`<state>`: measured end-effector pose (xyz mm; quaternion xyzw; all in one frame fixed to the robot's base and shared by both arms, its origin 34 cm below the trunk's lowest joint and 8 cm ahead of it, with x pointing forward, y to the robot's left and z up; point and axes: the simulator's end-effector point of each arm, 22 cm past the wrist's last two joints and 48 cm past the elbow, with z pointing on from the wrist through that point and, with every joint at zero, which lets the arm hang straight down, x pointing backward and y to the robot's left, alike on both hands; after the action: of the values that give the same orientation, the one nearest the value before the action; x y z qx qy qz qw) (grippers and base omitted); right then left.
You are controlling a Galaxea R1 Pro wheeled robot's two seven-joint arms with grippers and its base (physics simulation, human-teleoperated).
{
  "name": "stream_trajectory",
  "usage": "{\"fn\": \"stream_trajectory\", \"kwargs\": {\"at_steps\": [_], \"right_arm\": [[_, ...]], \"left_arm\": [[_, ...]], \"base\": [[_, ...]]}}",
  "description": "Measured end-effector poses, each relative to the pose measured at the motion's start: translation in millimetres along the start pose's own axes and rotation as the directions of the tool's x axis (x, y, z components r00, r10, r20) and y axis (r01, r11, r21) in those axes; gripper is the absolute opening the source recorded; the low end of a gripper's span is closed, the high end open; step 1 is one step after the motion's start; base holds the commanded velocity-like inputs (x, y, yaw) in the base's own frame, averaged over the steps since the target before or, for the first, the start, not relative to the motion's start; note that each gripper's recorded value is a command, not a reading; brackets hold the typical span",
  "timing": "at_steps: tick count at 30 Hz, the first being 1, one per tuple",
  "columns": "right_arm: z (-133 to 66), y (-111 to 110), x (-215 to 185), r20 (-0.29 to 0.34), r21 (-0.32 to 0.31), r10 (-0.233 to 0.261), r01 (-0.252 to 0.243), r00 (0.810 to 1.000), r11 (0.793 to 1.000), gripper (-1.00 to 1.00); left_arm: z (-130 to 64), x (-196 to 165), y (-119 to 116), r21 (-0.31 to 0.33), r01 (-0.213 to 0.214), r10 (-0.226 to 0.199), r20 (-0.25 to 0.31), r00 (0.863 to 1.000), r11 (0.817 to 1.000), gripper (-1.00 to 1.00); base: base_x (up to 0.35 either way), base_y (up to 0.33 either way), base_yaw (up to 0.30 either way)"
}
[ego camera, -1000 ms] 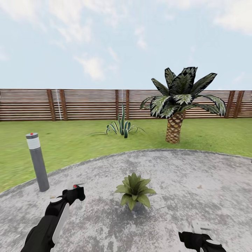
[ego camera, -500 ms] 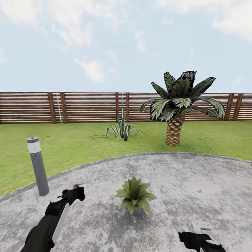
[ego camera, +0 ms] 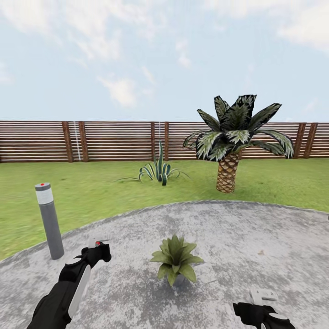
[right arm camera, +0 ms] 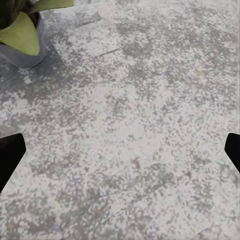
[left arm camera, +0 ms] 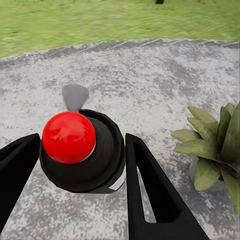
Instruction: Pick up the pesticide atomizer in the garden and spray insectifuge to fully cover both potted plants in the garden.
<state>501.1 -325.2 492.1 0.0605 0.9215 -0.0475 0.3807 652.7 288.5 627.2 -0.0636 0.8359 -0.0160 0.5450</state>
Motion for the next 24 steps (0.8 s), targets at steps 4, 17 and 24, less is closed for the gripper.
{"fn": "stream_trajectory", "kwargs": {"at_steps": [4, 17, 24], "right_arm": [[-4.7, 0.1, -7.8, 0.000, 0.000, 0.000, 0.000, 1.000, 1.000, 1.00], [-20.3, -0.2, -32.6, 0.000, 0.000, 0.000, 0.000, 1.000, 1.000, 1.00], [-28.5, -0.4, -45.1, -0.002, 0.000, 0.000, 0.000, 1.000, 1.000, 1.00]], "left_arm": [[-1.6, -8.9, -1.0, 0.000, 0.000, 0.000, 0.000, 1.000, 1.000, -1.00], [-7.0, -37.2, -4.3, 0.000, 0.000, 0.000, -0.001, 1.000, 1.000, -1.00], [-10.1, -52.2, -6.1, 0.000, 0.000, 0.000, -0.001, 1.000, 1.000, -1.00]], "base": [[0.000, 0.000, 0.000], [0.000, 0.000, 0.000], [0.000, 0.000, 0.000]]}}
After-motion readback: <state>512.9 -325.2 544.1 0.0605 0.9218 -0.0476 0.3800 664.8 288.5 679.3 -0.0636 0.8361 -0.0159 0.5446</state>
